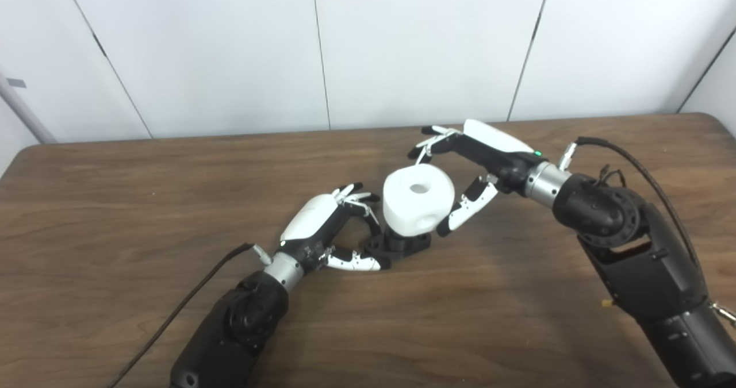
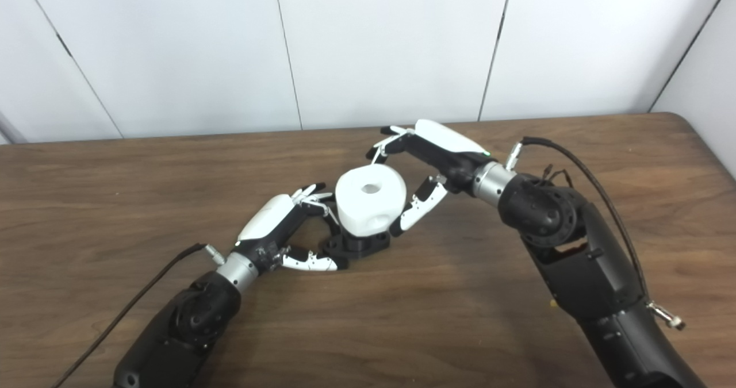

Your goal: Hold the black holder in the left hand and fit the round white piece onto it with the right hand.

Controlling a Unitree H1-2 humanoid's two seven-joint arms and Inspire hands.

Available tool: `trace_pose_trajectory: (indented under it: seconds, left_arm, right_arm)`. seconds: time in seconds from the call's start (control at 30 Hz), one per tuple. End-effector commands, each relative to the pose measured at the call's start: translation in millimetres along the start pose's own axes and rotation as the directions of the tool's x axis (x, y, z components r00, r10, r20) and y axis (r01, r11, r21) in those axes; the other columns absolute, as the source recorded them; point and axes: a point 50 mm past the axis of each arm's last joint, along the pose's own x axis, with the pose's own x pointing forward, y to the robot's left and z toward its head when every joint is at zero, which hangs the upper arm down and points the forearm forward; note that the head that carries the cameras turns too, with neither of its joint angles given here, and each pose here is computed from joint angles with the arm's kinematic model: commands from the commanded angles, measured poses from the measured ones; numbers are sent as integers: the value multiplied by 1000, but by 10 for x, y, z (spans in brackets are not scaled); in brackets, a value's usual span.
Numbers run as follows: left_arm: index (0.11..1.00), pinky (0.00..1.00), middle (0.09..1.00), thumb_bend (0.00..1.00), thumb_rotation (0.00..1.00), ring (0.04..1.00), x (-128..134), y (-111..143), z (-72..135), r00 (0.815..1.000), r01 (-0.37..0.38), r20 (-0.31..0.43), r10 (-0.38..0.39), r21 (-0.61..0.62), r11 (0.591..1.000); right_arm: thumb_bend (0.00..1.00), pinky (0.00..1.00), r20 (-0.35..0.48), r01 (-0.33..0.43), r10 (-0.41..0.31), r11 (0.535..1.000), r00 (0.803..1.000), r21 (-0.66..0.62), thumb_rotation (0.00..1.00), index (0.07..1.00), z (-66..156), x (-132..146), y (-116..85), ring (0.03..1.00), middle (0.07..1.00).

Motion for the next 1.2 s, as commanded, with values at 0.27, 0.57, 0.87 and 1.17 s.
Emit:
trace_pose_trajectory:
  seconds: [0.27,0.57,0.87,1.17]
  left_arm:
    - [481,1000,879,525,56,1000,-22,7,48,1000,18,14,-18,15,1000]
    - [480,1000,880,525,55,1000,-15,2,67,1000,15,9,-16,7,1000]
    - [480,1000,879,525,55,1000,-21,-2,75,1000,15,9,-16,2,1000]
    - [480,1000,881,525,55,1000,-19,2,81,1000,13,9,-13,1,1000]
  right_arm:
    - [525,1000,63,47,-46,999,997,-17,140,478,73,111,-65,979,809]
    - [525,1000,62,45,-45,999,997,-4,139,478,37,122,-13,979,808]
    - [525,1000,60,32,-32,999,998,-5,140,478,21,130,16,984,814]
    - [525,1000,58,21,-20,1000,998,-8,140,478,24,147,53,983,815]
